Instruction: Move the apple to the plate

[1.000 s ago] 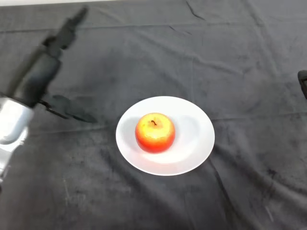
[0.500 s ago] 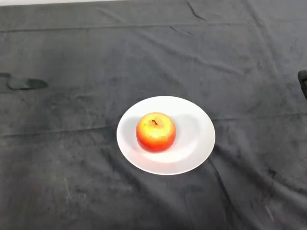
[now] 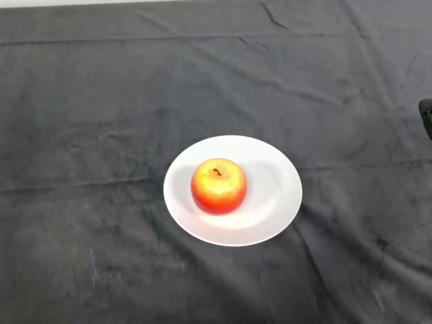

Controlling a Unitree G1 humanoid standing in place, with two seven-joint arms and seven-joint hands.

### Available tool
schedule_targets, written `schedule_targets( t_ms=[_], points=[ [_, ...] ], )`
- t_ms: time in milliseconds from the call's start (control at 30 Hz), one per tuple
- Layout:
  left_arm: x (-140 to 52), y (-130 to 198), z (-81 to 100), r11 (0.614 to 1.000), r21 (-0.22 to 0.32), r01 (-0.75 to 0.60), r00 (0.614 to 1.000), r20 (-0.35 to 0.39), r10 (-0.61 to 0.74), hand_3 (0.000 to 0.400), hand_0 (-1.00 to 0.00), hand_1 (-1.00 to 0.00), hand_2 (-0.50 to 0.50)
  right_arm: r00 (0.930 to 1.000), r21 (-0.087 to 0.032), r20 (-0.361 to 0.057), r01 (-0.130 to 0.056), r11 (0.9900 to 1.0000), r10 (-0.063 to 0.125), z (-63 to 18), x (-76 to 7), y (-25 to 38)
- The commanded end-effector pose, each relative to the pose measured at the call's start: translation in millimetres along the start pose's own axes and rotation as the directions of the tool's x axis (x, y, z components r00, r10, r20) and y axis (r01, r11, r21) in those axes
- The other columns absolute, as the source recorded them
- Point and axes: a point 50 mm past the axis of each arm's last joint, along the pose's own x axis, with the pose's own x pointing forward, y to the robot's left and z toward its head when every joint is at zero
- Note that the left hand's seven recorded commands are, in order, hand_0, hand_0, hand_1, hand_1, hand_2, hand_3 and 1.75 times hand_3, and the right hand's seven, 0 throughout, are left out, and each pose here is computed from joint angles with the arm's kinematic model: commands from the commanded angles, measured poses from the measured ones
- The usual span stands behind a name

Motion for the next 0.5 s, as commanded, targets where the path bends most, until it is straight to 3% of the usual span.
schedule_targets(
  t_ms=[33, 500],
  points=[
    [5.8, 25.5, -2.2, 0.996, 0.057, -0.062, 0.998, 0.018, 0.061, 0.000, 0.00, 0.00, 0.00, 0.9982, -0.003, 0.051, -0.029, 0.9996, 0.029, 15.9, 1.6, 10.0],
    [-2.3, 33.9, -14.7, 0.965, 0.143, -0.221, 0.972, -0.043, 0.229, 0.000, 0.00, 0.00, 0.00, 0.9982, 0.000, 0.051, -0.030, 0.9995, 0.030, 16.0, 1.7, 10.1]
  ],
)
